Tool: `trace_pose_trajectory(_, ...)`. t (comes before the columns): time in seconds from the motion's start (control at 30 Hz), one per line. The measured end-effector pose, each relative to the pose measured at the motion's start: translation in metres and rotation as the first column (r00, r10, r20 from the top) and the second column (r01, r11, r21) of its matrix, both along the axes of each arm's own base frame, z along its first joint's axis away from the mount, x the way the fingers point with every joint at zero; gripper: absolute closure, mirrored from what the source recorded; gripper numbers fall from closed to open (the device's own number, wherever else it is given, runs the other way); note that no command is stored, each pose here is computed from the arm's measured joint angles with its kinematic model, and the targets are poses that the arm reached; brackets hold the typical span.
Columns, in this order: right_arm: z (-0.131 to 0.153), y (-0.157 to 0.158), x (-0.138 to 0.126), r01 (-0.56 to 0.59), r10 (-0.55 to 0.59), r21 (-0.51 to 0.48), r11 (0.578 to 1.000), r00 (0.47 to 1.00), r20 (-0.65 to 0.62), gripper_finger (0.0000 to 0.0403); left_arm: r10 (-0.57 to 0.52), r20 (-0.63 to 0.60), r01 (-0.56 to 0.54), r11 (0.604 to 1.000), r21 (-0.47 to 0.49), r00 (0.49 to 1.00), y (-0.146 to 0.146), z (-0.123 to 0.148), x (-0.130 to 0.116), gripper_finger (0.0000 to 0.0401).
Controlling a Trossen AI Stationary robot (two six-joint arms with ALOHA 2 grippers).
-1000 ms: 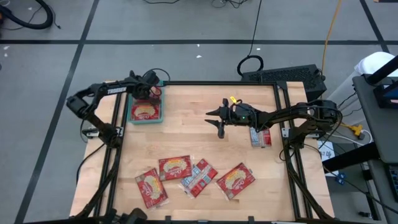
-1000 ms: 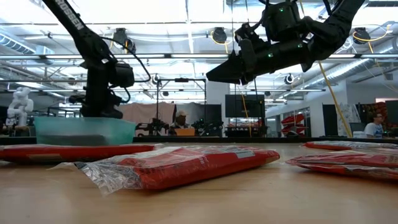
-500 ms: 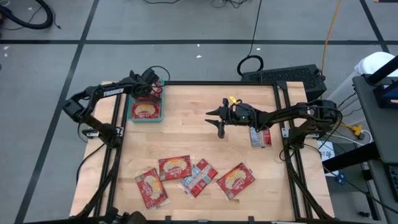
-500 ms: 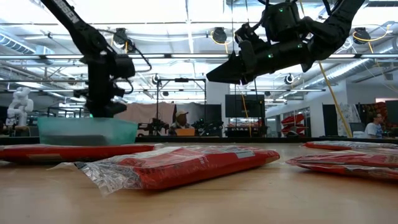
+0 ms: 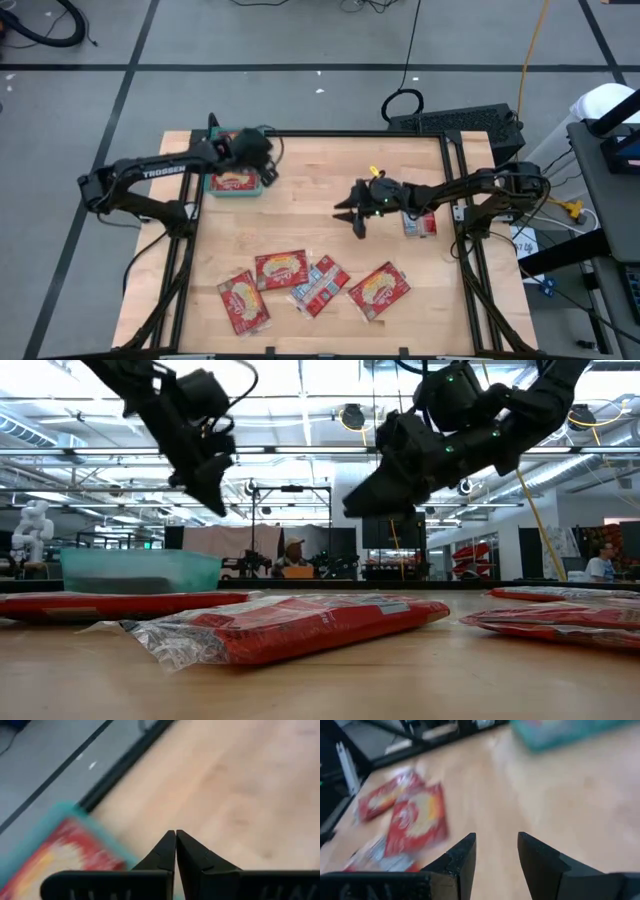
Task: Sort popcorn bags into baskets
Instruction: Put the popcorn bag into the blue bin
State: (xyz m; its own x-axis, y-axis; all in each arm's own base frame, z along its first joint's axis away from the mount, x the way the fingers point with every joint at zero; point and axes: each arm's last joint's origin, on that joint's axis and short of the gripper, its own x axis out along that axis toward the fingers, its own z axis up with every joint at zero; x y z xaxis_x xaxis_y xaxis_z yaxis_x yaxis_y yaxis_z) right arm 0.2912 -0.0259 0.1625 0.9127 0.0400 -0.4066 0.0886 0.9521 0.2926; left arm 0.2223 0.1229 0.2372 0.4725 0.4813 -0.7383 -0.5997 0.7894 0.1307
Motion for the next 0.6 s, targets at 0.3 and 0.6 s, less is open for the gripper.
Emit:
trace_pose_trajectory(0.3,-0.019,0.051,-0.012,-0.040,0.086,0.183,0.982,0.964,-0.251,0.0264,-0.299,0.096,0.299,0.954,0.014,0.949,-0.080,-0.015,0.029,0.0395)
trace_pose_trajectory(0.6,-0.008,0.063,-0.054,0.135,-0.110,0.014,0.991,0.861,-0.496,0.0264,-0.427,0.250,0.419,0.904,0.089,0.869,-0.125,-0.038,0.030,0.0389)
